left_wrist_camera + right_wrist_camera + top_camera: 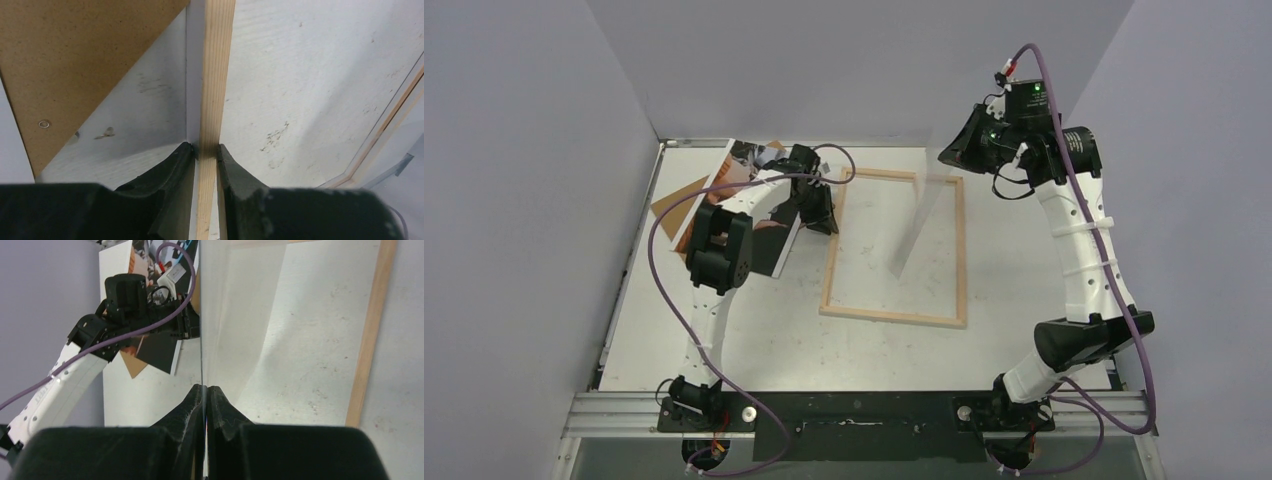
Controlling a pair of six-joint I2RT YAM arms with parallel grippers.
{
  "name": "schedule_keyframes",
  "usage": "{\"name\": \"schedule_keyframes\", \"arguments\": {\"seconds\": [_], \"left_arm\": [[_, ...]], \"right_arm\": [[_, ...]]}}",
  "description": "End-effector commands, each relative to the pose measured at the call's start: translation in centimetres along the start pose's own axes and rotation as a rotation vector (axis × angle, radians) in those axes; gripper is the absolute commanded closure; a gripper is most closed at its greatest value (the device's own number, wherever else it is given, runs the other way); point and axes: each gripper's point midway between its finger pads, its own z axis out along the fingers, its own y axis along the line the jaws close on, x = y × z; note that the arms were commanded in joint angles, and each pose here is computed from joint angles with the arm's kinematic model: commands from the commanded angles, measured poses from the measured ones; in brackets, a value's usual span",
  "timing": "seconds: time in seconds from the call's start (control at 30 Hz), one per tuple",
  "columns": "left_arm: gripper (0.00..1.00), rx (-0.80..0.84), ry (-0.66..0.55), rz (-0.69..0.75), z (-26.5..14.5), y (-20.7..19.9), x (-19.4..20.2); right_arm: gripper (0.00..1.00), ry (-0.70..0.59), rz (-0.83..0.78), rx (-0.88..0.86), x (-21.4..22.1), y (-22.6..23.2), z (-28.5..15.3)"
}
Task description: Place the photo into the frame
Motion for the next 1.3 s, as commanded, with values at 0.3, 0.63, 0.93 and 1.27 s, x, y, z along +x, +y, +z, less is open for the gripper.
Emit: {"name": "schedule_keyframes", "arguments": {"seconds": [0.3,0.63,0.93,1.27], "left_arm": [[0.53,0.260,-0.054,-0.008,-6.1,-1.2,-3.0],[0.54,0.169,-0.295,-0.180,-14.6,4.7,-7.8],[0.59,-0.104,-0.324,-0.354,-15.5,14.0,-5.6],[0.61,-0.049,-0.276,-0.400,-12.9,14.2,-3.6]], "right_arm": [[1.00,0.216,0.075,-0.357,1.2,8.5,-0.9],[1.00,0.367,0.162,-0.489,3.9,12.8,3.0],[1.00,0.439,0.241,-0.476,6.7,13.7,9.5],[1.00,0.584,0.206,-0.273,11.3,3.4,17.4]]}}
